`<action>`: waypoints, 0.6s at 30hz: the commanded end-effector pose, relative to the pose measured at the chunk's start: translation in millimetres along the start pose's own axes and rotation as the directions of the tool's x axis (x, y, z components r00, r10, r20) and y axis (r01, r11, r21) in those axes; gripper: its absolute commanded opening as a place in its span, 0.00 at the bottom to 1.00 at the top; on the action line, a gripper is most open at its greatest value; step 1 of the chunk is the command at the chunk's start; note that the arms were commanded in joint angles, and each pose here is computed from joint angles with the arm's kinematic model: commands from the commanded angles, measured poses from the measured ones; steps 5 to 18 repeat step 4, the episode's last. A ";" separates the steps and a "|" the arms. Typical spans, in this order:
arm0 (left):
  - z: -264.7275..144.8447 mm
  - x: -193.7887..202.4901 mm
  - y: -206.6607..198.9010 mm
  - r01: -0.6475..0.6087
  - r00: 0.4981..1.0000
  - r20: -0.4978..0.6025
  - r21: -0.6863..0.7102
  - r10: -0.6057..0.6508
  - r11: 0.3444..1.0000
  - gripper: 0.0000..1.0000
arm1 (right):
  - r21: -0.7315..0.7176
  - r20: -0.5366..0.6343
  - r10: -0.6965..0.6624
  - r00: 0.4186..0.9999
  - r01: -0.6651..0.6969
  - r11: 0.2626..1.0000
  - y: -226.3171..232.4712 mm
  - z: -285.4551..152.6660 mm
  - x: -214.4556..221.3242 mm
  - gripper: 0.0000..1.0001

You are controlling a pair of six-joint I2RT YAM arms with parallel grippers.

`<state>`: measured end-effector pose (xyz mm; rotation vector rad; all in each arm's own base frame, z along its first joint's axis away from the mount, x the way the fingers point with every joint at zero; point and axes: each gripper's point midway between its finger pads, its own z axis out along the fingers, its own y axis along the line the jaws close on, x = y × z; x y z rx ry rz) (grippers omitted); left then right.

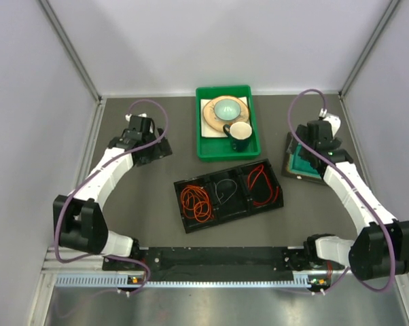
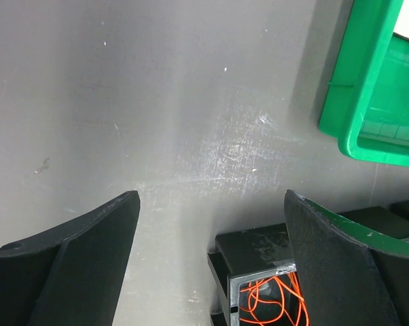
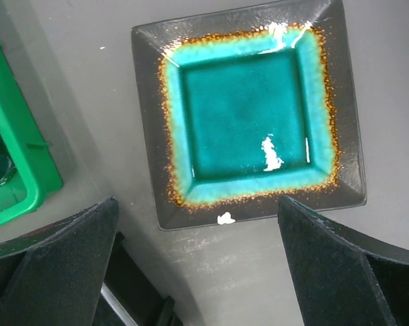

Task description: Untangle the cables

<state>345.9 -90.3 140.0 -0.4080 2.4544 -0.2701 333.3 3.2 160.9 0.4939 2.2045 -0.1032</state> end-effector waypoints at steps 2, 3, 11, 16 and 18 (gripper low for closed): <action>-1.0 -14.7 -8.1 -0.006 0.999 0.036 0.032 0.005 0.999 0.92 | 0.049 0.038 0.014 0.999 -0.016 0.999 -10.4 -0.4 -6.3 0.99; -0.7 -15.1 -8.5 -0.004 0.999 0.039 0.033 0.003 0.999 0.92 | 0.050 0.040 0.017 0.999 -0.019 0.999 -10.2 -0.8 -7.3 0.99; -0.9 -15.0 -8.8 -0.003 0.999 0.039 0.035 0.001 0.999 0.92 | 0.050 0.047 0.027 0.999 -0.029 0.998 -10.1 -1.4 -8.8 0.99; -0.9 -15.0 -8.8 -0.003 0.999 0.039 0.035 0.001 0.999 0.92 | 0.050 0.047 0.027 0.999 -0.029 0.998 -10.1 -1.4 -8.8 0.99; -0.9 -15.0 -8.8 -0.003 0.999 0.039 0.035 0.001 0.999 0.92 | 0.050 0.047 0.027 0.999 -0.029 0.998 -10.1 -1.4 -8.8 0.99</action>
